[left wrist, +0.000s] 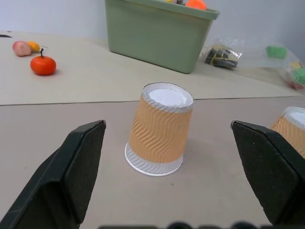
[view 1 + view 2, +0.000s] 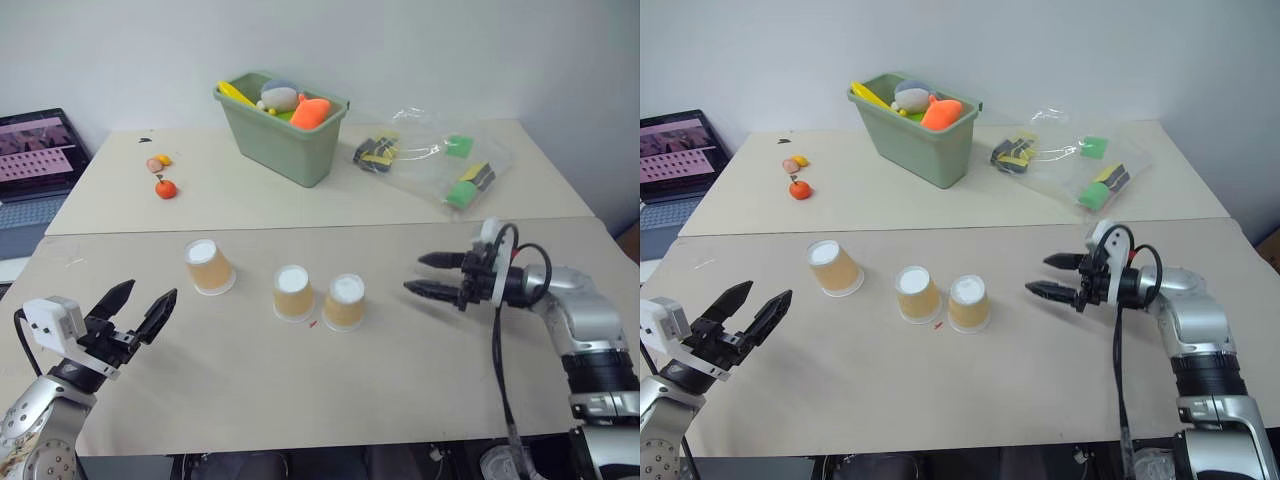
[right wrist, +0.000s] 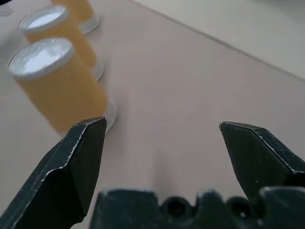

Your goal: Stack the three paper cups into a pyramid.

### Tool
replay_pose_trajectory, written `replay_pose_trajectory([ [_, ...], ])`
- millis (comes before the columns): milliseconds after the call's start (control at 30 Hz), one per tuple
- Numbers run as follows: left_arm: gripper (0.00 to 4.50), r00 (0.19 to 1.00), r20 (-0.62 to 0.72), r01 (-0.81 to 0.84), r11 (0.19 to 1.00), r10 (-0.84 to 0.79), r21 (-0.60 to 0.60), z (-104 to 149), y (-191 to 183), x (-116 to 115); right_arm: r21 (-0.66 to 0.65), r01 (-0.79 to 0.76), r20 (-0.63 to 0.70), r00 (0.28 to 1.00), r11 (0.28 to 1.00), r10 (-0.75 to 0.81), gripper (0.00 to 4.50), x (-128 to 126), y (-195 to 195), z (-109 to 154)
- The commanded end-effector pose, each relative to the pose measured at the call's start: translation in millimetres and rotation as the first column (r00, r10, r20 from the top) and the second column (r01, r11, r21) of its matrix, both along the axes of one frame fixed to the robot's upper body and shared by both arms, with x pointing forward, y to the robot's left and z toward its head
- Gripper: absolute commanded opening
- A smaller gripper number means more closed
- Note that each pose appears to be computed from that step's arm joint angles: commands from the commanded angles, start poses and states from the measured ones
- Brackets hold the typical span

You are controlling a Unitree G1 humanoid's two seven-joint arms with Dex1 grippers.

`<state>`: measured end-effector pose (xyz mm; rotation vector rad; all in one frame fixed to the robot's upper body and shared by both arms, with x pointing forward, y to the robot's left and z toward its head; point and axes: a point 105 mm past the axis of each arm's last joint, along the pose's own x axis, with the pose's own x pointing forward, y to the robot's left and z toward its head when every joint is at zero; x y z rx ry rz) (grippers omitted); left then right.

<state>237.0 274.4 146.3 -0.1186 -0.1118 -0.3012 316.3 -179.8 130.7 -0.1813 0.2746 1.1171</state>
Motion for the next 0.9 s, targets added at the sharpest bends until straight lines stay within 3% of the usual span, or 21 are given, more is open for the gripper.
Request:
replay_pose_trajectory([
  [33, 4.50, 0.999, 0.030, 0.018, 1.000, -0.018, 0.013, 11, -3, 2, -0.016, -0.107, 0.076, 0.991, 0.994, 0.108, 4.44, -16, 18, 18],
  [300, 4.50, 0.998, 0.041, 0.040, 0.999, -0.040, 0.017, 15, -7, 10, 0.009, -0.116, 0.086, 0.990, 0.993, 0.115, 4.44, -16, 31, 18],
  [500, 4.50, 0.997, 0.060, 0.046, 0.999, -0.047, 0.017, 22, -10, 12, 0.028, -0.257, -0.084, 0.962, 0.966, 0.259, 4.44, -53, 44, 0],
  [700, 4.50, 0.998, 0.064, -0.009, 1.000, 0.007, 0.026, 21, -4, 12, -0.019, -0.121, 0.048, 0.991, 0.992, 0.122, 4.44, -18, 37, 7],
  [900, 4.50, 0.982, 0.013, -0.190, 0.981, 0.190, 0.027, 6, 26, 12, -0.042, 0.050, 0.088, 0.995, 0.998, -0.047, 4.44, 8, -8, 13],
])
